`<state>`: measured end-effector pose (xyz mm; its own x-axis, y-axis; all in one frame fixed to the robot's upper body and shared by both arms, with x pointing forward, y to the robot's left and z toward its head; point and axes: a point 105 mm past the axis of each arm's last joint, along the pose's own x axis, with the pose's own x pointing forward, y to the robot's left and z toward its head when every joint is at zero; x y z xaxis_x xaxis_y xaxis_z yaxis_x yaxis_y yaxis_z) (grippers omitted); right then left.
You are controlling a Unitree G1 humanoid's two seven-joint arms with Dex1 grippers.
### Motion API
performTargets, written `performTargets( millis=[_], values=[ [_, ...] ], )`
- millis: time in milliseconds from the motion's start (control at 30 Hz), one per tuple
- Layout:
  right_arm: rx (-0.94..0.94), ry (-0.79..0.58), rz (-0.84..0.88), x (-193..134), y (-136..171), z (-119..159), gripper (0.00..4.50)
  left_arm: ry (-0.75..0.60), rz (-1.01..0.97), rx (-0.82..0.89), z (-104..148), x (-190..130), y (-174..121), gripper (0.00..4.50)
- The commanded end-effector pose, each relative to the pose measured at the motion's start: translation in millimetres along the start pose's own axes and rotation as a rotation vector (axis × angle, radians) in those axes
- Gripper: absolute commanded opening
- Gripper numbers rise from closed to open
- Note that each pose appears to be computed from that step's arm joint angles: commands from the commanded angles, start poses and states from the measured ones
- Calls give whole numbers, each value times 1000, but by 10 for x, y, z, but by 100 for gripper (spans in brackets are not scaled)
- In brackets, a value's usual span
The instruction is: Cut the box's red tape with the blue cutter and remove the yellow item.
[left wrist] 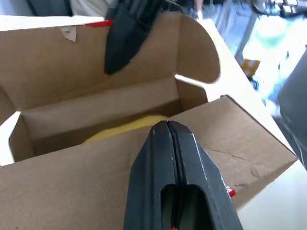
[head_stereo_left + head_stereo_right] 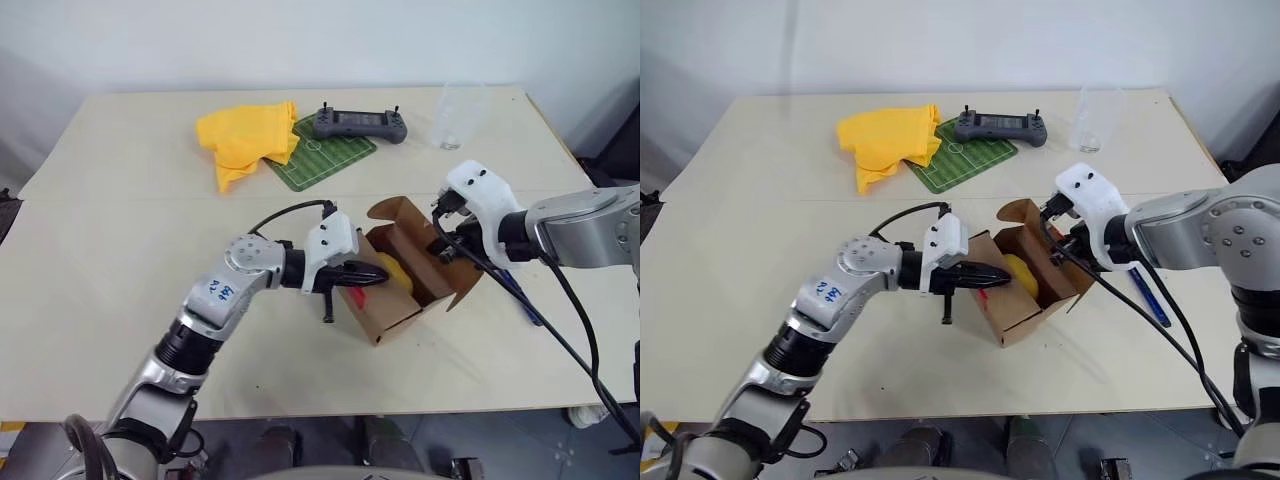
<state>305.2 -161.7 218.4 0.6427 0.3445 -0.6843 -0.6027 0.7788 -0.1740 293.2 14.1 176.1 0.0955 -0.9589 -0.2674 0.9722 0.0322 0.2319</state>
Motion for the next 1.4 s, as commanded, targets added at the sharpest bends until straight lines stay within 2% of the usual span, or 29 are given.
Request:
performTargets(
  millis=[33, 167, 367, 733, 900, 1100, 1200, 1300, 1400],
  values=[
    [8, -26, -52, -143, -125, 32, 2, 110, -24, -80, -229, -122, -66, 0],
    [6, -21, -54, -202, -161, 32, 2, 172, -13, -115, -357, -256, -88, 0],
    [-5, 5, 0, -225, -89, -37, 2, 191, 20, -152, -403, -341, -104, 0],
    [26, 35, 23, -134, -36, -230, 2, 255, 75, -240, -557, -608, -210, 0],
    [61, 15, 3, 9, -40, -262, 2, 194, 153, -215, -507, -518, -74, 0],
    [75, 9, -20, 55, -58, -298, 2, 149, 163, -234, -486, -486, -70, 0],
    [78, -56, -5, 43, -15, -204, 65, 142, 156, -290, -547, -494, -108, 0],
    [79, -135, 9, -13, 12, -101, 157, 189, 186, -273, -675, -523, -93, 54],
    [69, -241, -52, -157, -129, -31, 256, 144, 231, -273, -647, -560, -24, 137]
  ],
)
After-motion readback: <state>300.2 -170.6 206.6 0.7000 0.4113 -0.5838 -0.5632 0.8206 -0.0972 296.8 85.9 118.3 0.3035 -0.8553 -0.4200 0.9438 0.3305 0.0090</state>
